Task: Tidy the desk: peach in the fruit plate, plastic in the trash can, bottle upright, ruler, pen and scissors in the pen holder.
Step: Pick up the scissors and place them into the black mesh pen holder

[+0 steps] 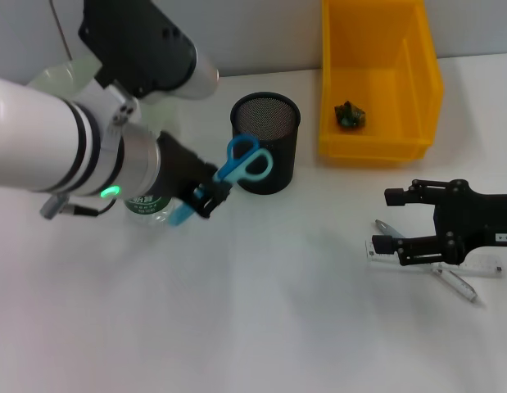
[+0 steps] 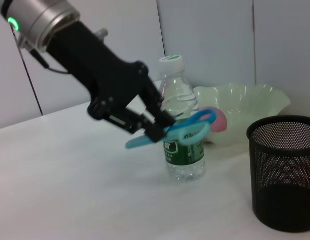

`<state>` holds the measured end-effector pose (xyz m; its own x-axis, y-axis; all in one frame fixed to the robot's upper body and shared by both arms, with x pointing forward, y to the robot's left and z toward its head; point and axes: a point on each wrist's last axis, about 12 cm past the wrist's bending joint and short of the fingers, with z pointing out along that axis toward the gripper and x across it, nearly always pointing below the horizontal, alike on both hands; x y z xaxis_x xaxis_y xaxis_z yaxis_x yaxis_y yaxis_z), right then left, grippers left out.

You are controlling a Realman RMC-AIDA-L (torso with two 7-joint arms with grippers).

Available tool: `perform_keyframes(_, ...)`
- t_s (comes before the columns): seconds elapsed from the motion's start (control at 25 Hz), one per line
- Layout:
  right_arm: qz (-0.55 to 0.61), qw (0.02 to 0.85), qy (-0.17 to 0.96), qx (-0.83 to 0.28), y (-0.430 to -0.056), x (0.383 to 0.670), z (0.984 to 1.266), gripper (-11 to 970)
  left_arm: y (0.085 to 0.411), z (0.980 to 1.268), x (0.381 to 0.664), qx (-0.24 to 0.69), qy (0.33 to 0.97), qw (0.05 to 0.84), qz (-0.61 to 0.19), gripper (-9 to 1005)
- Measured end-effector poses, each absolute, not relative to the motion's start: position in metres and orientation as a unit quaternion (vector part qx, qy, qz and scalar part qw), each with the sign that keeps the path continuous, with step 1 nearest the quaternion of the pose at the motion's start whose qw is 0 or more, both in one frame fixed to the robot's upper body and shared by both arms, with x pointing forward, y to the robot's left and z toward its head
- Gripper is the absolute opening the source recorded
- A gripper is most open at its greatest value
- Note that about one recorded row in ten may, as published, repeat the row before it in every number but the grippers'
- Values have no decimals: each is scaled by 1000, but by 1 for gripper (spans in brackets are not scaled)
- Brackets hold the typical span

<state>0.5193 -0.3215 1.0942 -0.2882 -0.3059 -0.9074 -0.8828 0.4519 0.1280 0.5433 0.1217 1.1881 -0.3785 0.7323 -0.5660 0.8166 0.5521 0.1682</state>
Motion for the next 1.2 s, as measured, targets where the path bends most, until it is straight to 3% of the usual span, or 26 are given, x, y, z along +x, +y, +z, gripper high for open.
perform_keyframes(0.28, 330, 437, 731, -407, -321, 520, 1095, 841, 118, 1202, 561, 472, 797, 366, -91, 228)
perform_keyframes(1.2, 330, 433, 732, -409, -320, 521, 1095, 841, 107, 1200, 601, 446, 737, 487, -143, 232)
